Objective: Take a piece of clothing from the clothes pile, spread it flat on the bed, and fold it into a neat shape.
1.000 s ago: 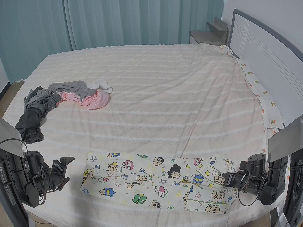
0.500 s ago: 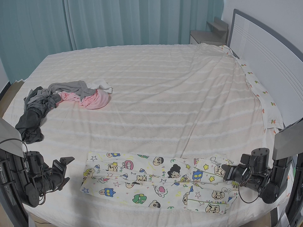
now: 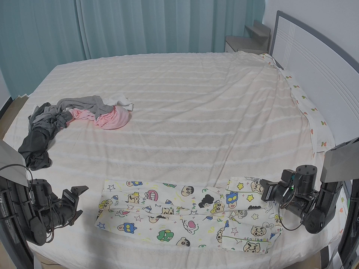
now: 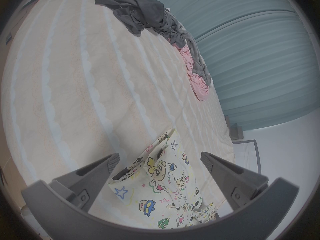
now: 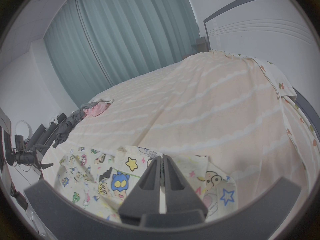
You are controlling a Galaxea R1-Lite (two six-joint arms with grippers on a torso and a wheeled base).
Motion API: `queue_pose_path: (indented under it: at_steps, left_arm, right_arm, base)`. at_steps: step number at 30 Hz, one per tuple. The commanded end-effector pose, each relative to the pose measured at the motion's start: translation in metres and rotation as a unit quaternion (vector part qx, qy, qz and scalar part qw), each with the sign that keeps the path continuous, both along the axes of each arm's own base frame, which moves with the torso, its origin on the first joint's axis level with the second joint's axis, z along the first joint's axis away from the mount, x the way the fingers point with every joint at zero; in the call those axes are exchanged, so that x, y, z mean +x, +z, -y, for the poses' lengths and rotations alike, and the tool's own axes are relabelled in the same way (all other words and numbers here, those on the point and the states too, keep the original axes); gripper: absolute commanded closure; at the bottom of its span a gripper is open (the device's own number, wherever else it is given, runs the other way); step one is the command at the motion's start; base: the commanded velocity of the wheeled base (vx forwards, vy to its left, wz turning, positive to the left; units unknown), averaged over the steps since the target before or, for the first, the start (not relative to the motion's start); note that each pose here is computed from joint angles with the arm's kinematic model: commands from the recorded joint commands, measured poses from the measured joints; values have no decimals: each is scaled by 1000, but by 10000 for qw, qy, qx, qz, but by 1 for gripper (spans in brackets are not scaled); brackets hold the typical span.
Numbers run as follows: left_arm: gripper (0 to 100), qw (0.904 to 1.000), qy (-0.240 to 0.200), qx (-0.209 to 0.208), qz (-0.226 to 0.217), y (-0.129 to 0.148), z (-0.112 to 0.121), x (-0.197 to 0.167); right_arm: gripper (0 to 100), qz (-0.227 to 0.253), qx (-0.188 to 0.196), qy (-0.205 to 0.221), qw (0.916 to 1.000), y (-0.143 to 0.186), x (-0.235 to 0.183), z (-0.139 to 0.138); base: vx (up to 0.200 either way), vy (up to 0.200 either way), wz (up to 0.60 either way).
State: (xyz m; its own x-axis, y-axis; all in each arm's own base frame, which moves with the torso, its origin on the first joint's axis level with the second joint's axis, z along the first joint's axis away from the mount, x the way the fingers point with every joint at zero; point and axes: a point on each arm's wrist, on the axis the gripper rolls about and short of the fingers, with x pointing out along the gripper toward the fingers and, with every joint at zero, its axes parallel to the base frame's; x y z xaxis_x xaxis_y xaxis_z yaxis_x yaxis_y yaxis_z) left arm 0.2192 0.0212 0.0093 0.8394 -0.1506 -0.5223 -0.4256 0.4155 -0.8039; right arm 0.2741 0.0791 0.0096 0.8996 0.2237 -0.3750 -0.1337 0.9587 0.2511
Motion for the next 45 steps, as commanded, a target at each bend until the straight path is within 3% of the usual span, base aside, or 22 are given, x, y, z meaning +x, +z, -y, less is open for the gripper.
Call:
queue_pose_path:
  at_steps: [1, 9, 10, 16, 23, 29, 35, 42, 45]
  left_arm:
    - [0, 10000, 3, 0, 12, 1, 0, -3]
    - [0, 10000, 3, 0, 12, 1, 0, -3]
    - [0, 10000, -1, 6, 13, 1, 0, -3]
    - [0, 10000, -5, 0, 12, 1, 1, -3]
    - [0, 9999, -65, 111, 112, 4, 1, -3]
    - [0, 9950, -474, 668, 564, 17, 12, 3]
    - [0, 9885, -848, 880, 892, 19, 24, 20]
    - [0, 9665, -1506, 1831, 983, 4, 29, 37]
    - [0, 9465, -1978, 2436, 756, -2, 30, 43]
  right_arm:
    - [100, -54, -43, -150, 9999, -14, 13, 5]
    - [100, 27, -54, -152, 9999, -18, 22, 4]
    - [0, -15, -80, -146, 9999, -20, 22, 4]
    - [0, -48, -107, -170, 9998, -23, 22, 5]
    - [0, 198, 22, -352, 9992, 10, 2, 17]
    - [0, 250, 890, -575, 9941, 48, -45, 24]
    - [0, -45, 922, -479, 9946, 45, -65, 22]
    - [0, -133, 999, -294, 9945, 45, -73, 13]
    - [0, -152, 950, -407, 9945, 43, -73, 13]
  base:
    - [0, 0, 0]
    - [0, 0, 0]
    - [0, 0, 0]
    - [0, 0, 0]
    - [0, 0, 0]
    - [0, 0, 0]
    - [0, 0, 0]
    - [0, 0, 0]
    - [0, 0, 0]
